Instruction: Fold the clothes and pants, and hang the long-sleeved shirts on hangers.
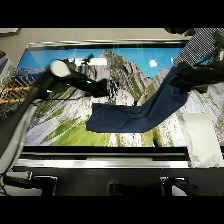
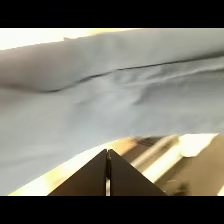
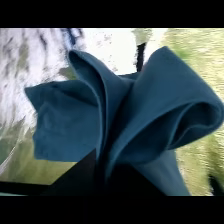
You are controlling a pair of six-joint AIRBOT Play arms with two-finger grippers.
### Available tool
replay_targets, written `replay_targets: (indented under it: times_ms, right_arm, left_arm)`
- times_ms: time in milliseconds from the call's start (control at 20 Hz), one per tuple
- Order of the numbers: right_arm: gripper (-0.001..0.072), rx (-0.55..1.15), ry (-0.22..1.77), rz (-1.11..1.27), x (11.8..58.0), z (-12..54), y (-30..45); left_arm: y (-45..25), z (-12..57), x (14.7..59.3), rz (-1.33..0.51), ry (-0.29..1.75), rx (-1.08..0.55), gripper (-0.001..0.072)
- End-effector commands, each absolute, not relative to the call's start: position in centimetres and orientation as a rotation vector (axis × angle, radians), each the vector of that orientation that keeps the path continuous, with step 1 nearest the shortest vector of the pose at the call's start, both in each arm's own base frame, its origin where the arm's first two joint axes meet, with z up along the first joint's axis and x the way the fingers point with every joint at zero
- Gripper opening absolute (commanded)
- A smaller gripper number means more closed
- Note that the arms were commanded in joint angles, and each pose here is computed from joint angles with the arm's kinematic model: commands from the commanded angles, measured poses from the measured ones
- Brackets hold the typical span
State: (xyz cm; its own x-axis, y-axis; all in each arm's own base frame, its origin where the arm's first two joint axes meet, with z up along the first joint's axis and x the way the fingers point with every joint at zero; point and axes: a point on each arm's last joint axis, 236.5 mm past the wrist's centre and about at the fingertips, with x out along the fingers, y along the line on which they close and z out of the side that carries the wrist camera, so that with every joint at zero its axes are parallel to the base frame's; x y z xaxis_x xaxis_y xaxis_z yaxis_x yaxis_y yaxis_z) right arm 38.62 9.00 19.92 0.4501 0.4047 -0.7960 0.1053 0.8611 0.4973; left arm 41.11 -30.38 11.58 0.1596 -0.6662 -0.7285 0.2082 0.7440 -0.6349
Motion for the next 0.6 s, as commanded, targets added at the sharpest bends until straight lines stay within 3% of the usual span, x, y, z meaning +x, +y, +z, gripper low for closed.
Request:
replay_targets:
  times_ms: [0, 300, 550]
  right_arm:
    - [0.0030, 0.518, 1.132, 0.287, 39.2, 18.6, 16.8]
    - [0.0031, 0.444, 1.220, 0.370, 38.9, 11.9, 29.4]
    - [0.0031, 0.435, 1.323, 0.344, 39.5, 3.8, 34.4]
  left_arm:
    - [-18.0, 17.2, 39.8, -0.419, 1.179, -0.299, 0.0014]
    - [-8.4, 26.3, 37.1, -0.245, 0.922, -0.358, 0.0014]
    - [-4.1, 27.4, 35.3, -0.143, 0.900, -0.390, 0.0014]
